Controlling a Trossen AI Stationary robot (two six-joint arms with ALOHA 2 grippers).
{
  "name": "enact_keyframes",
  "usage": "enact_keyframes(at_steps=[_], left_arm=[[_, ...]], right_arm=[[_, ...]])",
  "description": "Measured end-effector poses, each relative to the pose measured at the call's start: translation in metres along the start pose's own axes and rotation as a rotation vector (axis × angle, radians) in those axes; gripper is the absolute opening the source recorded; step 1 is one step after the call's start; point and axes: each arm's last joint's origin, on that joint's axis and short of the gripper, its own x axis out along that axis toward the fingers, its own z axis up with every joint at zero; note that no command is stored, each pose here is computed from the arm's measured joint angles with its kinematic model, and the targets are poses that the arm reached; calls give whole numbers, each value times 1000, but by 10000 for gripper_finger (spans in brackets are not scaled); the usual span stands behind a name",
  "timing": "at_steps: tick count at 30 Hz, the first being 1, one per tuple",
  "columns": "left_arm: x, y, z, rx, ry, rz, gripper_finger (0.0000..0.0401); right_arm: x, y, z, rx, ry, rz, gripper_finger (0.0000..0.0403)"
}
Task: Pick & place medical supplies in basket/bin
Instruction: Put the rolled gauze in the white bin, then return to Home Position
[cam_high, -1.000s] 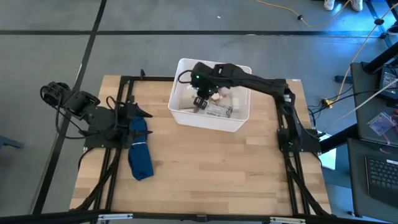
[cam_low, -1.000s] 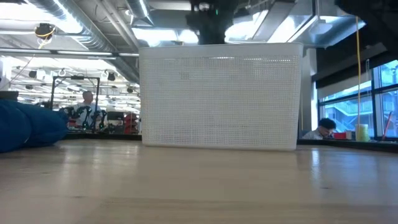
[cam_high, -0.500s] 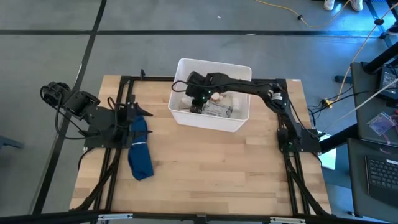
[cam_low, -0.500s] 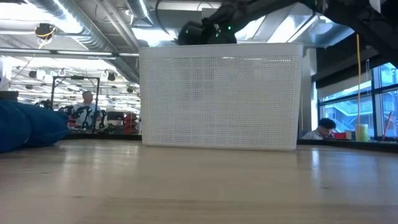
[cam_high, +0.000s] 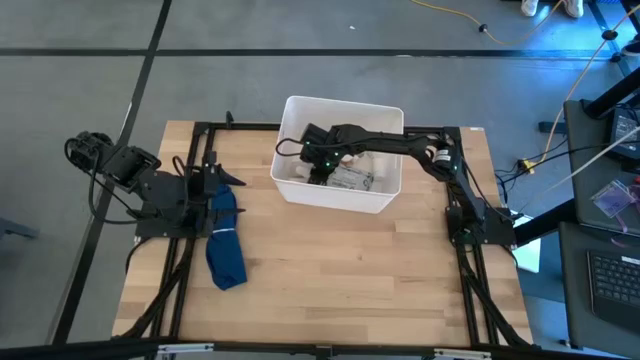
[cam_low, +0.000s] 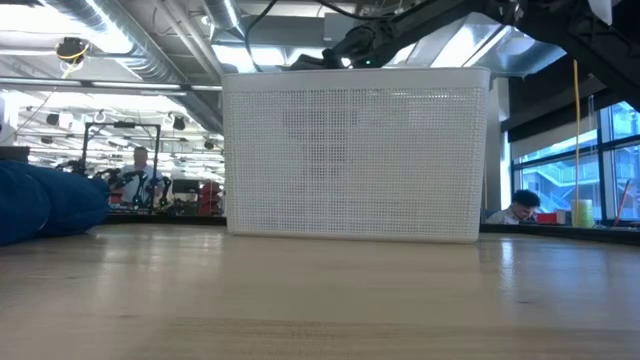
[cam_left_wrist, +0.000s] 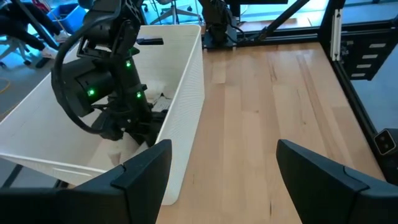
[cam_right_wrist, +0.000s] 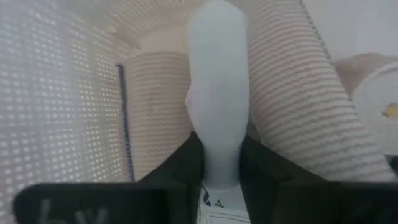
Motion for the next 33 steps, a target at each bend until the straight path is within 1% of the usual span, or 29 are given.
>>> enact_keyframes(at_steps=[3,6,10,14,16,19,22,26,28,31,33], left_arm=[[0,0,0,1,0,0,283],[0,0,0,0,-4,15,283],[0,1,0,-3,-12,41,283],[0,0,4,-32,-45,30,283],[0,0,6,-46,-63,27,283],[-2,1,6,-48,-65,31,283],[-6,5,6,-64,-91,59,283],[-12,11,2,-130,-139,102,283],[-9,12,-7,-160,-176,94,283],[-1,10,-25,-186,-253,34,283],[1,11,-38,-197,-294,-23,283]], right_arm=[[0,0,0,27,-1,11,136],[-3,1,1,79,4,11,177],[-24,6,10,84,-30,11,211],[-60,14,22,85,-86,-2,226],[-72,18,24,83,-93,-40,228],[-97,26,28,70,-144,-76,227],[-129,43,27,44,-216,-59,226],[-161,76,15,-10,-275,-30,225],[-176,95,5,-65,-308,-79,225],[-196,120,-22,-109,-361,-205,225],[-208,135,-43,-117,-407,-222,225]])
